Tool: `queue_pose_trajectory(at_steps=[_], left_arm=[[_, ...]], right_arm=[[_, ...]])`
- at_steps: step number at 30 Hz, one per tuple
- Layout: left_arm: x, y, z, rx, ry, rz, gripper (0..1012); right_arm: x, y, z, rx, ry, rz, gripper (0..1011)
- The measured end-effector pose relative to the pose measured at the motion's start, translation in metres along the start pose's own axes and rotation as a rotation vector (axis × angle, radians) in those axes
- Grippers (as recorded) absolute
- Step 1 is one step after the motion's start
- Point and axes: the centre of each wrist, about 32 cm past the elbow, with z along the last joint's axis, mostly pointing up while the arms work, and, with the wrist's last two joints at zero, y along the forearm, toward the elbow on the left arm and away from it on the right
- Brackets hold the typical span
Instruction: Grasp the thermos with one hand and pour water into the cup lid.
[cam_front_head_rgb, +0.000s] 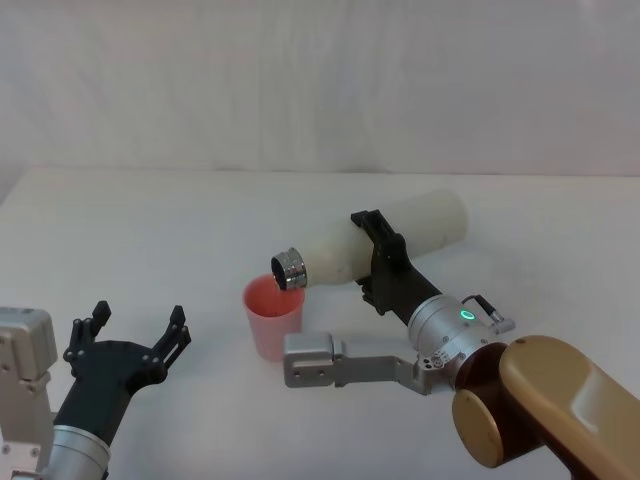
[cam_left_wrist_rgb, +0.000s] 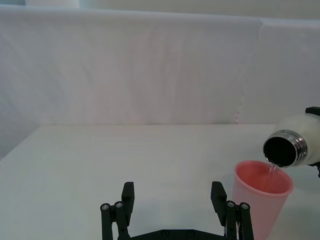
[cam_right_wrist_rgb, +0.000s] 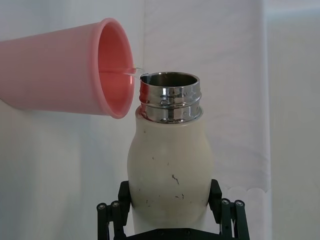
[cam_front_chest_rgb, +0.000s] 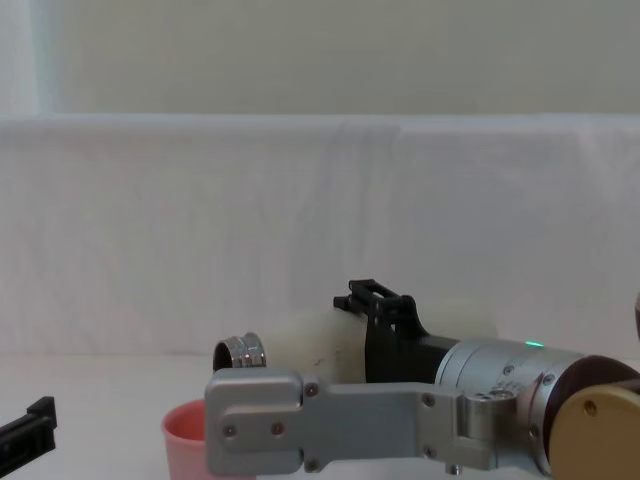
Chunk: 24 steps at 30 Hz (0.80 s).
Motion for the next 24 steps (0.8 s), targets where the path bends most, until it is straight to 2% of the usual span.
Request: queue_pose_trajectory(at_steps=[24], left_arm=[[0.0000,0.0000,0.0000,0.000,0.000,0.000,1001]], right_arm=[[0.0000,0.0004,0.0007,0.000,-0.014,0.002,955]])
